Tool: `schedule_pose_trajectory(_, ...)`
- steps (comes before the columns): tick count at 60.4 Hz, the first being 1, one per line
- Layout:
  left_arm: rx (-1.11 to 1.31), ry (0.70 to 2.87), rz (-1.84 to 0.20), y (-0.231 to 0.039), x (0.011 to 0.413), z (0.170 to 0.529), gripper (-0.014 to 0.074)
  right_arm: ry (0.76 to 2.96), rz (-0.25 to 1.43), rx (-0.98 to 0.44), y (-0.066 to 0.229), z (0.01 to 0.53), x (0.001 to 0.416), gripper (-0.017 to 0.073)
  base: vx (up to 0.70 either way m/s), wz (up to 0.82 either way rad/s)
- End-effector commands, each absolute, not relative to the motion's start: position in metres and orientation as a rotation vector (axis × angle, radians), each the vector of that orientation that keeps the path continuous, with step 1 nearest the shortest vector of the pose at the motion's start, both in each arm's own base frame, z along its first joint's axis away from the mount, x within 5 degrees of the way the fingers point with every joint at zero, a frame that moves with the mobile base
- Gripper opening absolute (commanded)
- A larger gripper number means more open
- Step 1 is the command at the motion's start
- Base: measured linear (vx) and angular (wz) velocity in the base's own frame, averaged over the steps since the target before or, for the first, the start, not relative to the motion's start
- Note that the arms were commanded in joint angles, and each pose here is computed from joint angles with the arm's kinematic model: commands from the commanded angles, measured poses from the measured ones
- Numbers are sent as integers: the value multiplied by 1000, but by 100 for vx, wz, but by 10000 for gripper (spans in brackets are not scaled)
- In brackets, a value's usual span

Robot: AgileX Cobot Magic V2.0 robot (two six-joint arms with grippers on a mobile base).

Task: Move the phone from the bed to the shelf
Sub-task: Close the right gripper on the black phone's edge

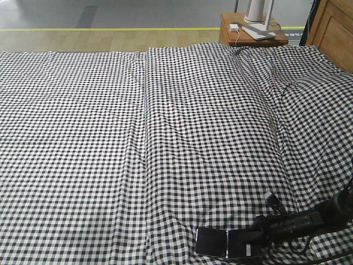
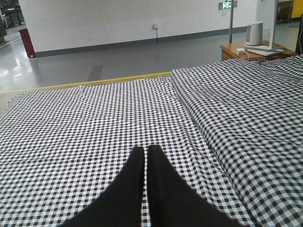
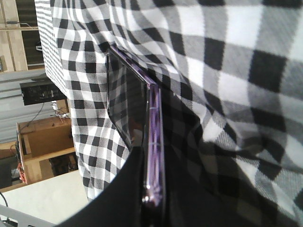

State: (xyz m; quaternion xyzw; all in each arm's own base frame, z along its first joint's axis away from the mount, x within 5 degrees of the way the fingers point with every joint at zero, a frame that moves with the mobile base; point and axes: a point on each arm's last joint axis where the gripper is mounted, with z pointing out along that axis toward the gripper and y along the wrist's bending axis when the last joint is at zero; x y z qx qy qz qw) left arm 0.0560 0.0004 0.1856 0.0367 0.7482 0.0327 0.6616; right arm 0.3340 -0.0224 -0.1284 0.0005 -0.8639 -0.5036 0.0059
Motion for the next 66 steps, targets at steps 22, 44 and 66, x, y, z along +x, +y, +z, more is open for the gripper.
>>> schedule_pose_trajectory(22, 76, 1583, 65, 0, 55, 201, 1, -2681, -1770, 296, -21, -29, 348, -4, 0, 0)
schedule_pose_trajectory(44, 76, 1583, 65, 0, 55, 201, 1, -2841, -1683, 508, -21, 81, 343, -2, 0, 0)
schedule_pose_trajectory(66, 76, 1583, 65, 0, 55, 201, 1, -3128, -1565, 673, -19, 212, 333, -1, 0, 0)
